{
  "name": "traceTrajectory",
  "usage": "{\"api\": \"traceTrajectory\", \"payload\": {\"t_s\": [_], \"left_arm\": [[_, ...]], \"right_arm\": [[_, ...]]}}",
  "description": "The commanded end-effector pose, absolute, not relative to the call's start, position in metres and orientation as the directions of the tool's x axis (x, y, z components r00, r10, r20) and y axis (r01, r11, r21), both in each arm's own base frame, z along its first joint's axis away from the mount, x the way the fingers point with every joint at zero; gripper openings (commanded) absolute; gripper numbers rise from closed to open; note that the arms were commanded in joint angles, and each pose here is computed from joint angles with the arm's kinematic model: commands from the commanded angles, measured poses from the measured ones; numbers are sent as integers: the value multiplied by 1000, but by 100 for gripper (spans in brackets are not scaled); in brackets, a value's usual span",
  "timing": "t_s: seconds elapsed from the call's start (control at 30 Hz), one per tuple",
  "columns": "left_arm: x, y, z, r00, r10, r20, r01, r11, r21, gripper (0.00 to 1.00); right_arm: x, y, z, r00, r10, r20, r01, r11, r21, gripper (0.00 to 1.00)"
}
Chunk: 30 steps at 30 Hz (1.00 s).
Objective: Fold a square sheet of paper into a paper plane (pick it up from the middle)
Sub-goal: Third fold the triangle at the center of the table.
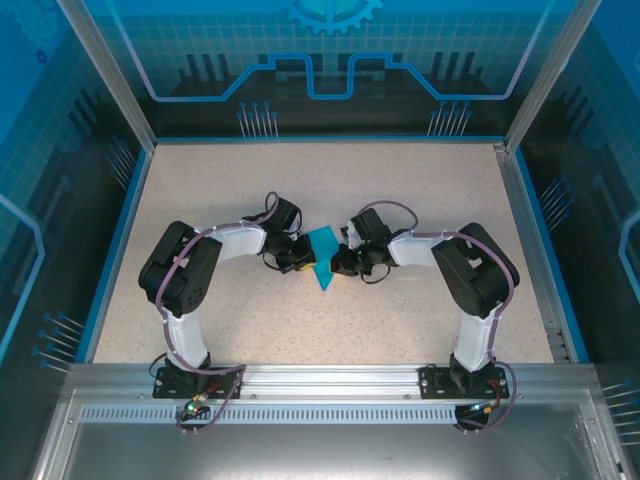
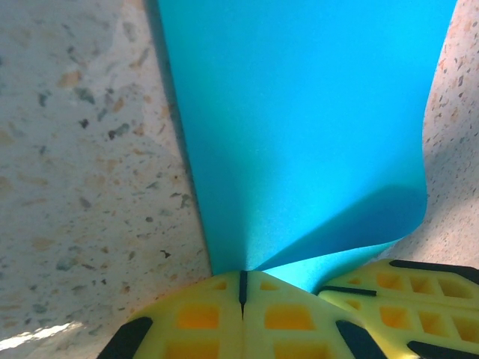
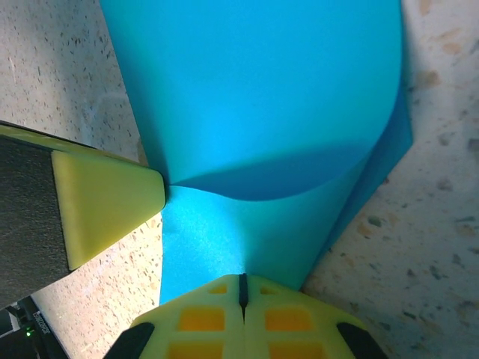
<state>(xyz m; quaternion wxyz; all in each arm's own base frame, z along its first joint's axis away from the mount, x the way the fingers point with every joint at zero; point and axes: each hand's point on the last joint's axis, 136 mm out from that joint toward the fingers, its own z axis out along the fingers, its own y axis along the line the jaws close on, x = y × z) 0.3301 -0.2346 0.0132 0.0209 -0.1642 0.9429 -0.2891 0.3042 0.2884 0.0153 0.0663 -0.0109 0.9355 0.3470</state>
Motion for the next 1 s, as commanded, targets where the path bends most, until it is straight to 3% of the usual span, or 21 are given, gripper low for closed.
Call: {"api": "traceTrajectory", "payload": {"t_s": [0.0,0.33,0.63,0.97], "left_arm": [[308,-212,-17,-937,-333,104,-346,844,-410,0],[307,-213,-17,-940,-324,106,-339,849,-405,0],[308,-213,-17,-940,-323,107,-337,850,-405,0],[306,-213,-18,-943,-315,106,-330,853,-404,0]], "right_arm": [[321,282,33,-985,68,-160,-58,741,670,0],[326,266,-2,-989,105,-105,23,805,592,0],[343,278,40,-977,108,-184,-39,757,652,0],[358,270,25,-975,125,-182,-17,780,626,0]]}}
